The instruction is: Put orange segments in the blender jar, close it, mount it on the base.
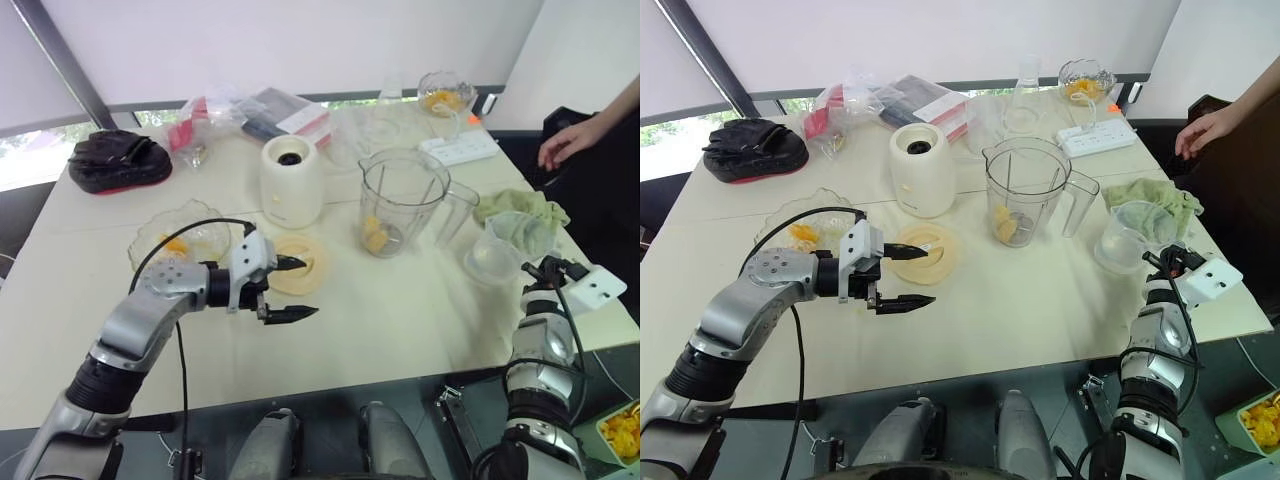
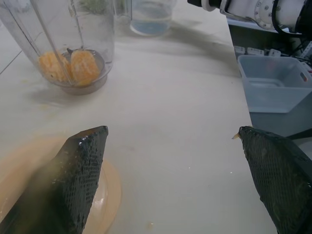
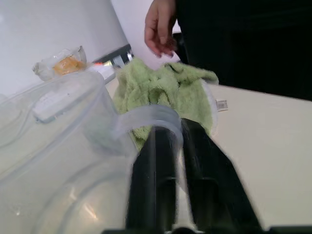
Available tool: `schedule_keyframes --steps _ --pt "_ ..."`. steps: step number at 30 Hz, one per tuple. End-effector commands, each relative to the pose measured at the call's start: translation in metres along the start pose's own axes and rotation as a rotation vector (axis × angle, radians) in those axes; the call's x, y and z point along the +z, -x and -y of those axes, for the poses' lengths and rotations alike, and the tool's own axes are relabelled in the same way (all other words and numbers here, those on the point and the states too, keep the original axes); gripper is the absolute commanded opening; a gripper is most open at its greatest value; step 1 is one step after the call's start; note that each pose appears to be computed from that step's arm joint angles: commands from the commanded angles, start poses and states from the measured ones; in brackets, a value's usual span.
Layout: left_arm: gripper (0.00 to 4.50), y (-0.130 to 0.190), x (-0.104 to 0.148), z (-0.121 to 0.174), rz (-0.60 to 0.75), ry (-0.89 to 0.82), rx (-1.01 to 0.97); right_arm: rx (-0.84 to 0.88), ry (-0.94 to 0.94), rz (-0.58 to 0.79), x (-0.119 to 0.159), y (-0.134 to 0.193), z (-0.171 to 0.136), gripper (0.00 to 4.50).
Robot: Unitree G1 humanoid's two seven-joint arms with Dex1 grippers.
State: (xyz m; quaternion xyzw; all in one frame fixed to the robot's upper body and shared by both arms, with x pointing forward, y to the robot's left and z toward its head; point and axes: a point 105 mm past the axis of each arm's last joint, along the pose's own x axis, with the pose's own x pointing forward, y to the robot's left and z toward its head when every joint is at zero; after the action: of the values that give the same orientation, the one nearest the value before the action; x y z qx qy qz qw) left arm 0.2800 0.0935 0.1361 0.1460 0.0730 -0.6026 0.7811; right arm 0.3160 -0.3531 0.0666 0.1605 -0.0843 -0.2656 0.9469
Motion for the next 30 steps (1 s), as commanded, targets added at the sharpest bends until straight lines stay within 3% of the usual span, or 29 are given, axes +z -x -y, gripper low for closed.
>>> schedule_keyframes --steps 1,3,15,23,30 --pt "4.5 0.0 0.008 0.0 0.014 -0.042 -0.004 -0.009 0.031 0.03 0.009 -0.001 0.002 2.53" --pt "4.5 0.0 0.007 0.0 0.013 -0.041 -0.003 -0.01 0.038 0.027 0.008 0.0 0.002 3.32" --pt "4.5 0.001 0.006 0.002 0.016 -0.033 0.003 0.014 0.06 0.016 0.011 0.028 0.002 3.32" --pt "4.5 0.003 0.005 -0.006 0.01 -0.03 0.014 0.134 0.111 -0.026 0.033 0.075 -0.012 3.32" --pt "4.5 0.003 0.006 -0.016 0.0 -0.042 0.002 0.3 0.142 -0.1 0.062 0.09 -0.033 3.32"
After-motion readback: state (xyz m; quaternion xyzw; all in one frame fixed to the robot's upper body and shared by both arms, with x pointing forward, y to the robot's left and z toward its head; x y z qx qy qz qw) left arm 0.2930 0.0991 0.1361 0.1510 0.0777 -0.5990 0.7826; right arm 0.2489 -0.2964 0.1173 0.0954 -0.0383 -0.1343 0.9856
